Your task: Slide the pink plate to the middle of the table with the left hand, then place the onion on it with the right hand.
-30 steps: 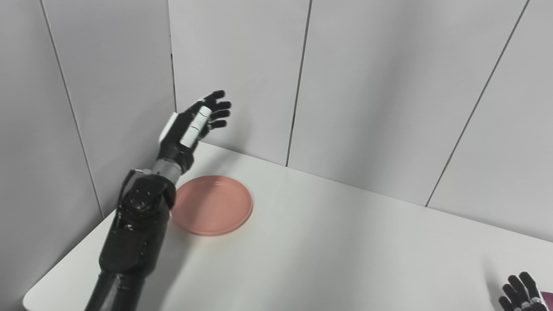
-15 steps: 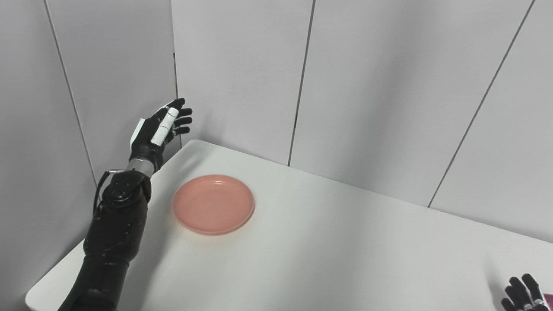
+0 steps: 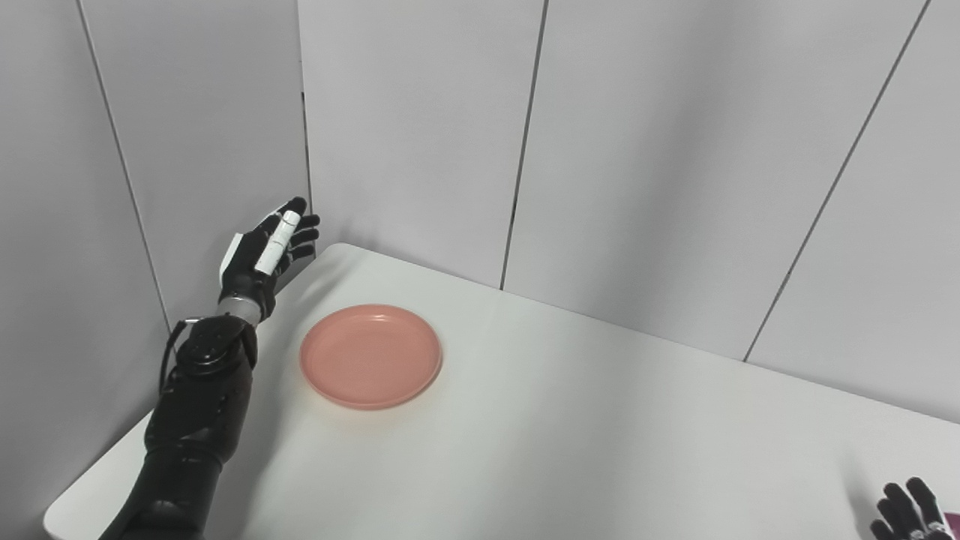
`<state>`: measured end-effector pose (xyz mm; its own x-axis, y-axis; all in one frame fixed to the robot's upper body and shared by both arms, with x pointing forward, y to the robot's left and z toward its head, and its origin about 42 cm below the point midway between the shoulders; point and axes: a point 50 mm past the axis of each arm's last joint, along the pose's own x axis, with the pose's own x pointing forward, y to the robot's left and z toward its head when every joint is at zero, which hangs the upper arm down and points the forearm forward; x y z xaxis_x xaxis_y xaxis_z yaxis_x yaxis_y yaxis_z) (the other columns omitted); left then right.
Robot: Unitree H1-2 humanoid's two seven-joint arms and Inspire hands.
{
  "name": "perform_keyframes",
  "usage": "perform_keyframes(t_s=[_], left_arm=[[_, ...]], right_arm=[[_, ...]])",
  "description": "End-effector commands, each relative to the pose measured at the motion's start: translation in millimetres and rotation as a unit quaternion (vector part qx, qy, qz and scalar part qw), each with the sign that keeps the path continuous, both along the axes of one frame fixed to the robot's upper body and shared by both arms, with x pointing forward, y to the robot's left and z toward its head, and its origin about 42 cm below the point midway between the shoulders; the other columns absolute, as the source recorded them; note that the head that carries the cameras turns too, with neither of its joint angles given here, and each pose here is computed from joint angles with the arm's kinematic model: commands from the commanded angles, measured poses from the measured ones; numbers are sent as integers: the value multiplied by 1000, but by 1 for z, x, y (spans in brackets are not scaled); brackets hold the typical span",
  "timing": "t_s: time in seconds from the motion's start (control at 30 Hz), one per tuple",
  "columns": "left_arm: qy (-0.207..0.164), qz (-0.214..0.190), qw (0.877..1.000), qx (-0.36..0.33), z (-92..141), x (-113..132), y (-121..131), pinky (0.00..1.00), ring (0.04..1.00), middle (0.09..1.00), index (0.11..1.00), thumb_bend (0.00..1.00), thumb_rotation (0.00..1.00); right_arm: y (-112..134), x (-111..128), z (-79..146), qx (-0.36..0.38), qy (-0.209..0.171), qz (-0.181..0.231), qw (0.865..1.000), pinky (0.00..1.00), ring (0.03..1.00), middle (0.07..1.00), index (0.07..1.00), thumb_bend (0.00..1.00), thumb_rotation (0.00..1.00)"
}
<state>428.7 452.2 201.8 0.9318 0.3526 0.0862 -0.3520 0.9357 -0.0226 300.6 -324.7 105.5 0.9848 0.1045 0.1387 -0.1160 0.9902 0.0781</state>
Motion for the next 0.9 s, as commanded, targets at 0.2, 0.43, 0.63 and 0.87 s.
perform_keyframes(t_s=[0.2, 0.43, 0.63, 0.87], left_arm=[[-53, 4, 998, 24, 25, 8, 9, 815, 837, 799, 817, 922, 769], [-48, 0, 999, 22, 21, 6, 9, 827, 820, 806, 822, 888, 778], [-33, 9, 999, 4, 10, 2, 8, 822, 815, 799, 830, 906, 762], [-14, 0, 1000, 3, -5, -4, 2, 811, 831, 824, 854, 861, 766]], right_arm=[[15, -63, -76, 47, 133, -20, 990, 1000, 1000, 955, 1000, 737, 1000], [15, -62, -75, 46, 132, -21, 990, 1000, 1000, 954, 1000, 745, 1000], [15, -63, -73, 45, 129, -18, 990, 1000, 1000, 956, 1000, 747, 1000], [16, -63, -71, 46, 129, -18, 990, 1000, 1000, 951, 1000, 748, 1000]])
